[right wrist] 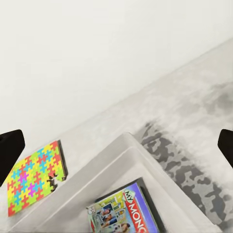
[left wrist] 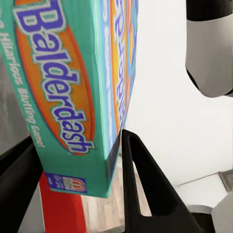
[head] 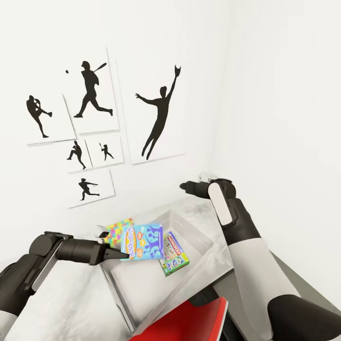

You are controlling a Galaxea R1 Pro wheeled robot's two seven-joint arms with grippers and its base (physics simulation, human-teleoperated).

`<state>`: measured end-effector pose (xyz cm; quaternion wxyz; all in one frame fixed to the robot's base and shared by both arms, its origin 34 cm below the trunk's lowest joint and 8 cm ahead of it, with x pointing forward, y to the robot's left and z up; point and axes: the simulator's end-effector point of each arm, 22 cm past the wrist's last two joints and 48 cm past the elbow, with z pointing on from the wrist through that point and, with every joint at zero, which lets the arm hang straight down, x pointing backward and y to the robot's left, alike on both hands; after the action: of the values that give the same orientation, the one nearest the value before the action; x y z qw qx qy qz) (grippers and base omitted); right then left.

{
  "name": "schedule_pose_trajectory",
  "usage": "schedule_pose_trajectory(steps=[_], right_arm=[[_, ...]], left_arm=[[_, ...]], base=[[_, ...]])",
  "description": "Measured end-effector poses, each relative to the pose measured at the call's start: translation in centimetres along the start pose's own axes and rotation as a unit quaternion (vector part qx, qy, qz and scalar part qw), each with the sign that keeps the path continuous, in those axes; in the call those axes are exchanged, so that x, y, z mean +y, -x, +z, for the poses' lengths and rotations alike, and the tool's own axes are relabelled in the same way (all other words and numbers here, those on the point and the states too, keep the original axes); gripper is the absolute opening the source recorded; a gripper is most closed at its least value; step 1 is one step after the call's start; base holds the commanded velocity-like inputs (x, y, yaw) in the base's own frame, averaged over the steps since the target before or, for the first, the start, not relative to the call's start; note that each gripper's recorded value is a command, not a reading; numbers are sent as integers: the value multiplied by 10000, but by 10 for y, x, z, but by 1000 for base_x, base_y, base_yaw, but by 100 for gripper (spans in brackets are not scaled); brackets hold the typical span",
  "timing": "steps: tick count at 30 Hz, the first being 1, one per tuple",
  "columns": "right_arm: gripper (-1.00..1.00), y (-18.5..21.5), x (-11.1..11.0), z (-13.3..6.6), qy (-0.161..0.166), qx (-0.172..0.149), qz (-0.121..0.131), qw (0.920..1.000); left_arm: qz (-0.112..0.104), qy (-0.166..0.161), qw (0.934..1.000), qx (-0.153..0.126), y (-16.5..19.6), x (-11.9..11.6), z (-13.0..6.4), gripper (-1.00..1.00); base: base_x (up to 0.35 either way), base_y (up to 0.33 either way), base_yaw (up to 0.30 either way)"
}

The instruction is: Put all the toys in the child's room - the three board games (two on the bed and one on the table), the two jigsaw puzzles on the table, and the tennis ball on the table - inside the toy box on the table in the child's room.

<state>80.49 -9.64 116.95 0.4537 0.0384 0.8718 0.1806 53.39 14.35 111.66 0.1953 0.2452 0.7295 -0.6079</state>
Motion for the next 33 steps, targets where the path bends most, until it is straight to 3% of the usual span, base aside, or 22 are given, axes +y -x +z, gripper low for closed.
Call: schedule_pose_trajectory(steps=[9, 25, 30, 31, 33], right_arm=[[100, -15, 1, -4, 119, 19, 123, 9999], [100, -28, -2, -10, 146, -30, 172, 9997], [100, -24, -3, -9, 101, -44, 130, 9999], [100, -22, -3, -9, 78, -51, 110, 9999], [100, -18, -5, -8, 33, -63, 69, 10000]], left_arm=[[-85, 554, 9984, -70, -15, 39, -5, -100], [-74, 606, 9980, -143, -27, 59, -10, -100], [-279, 568, 9979, -128, -33, 62, -14, -100], [-354, 585, 9976, -106, -36, 64, -15, 100], [-478, 661, 9967, -49, -42, 70, -16, 100]], base=[[0, 0, 0], [0, 0, 0], [0, 0, 0], [0, 0, 0], [0, 0, 0]])
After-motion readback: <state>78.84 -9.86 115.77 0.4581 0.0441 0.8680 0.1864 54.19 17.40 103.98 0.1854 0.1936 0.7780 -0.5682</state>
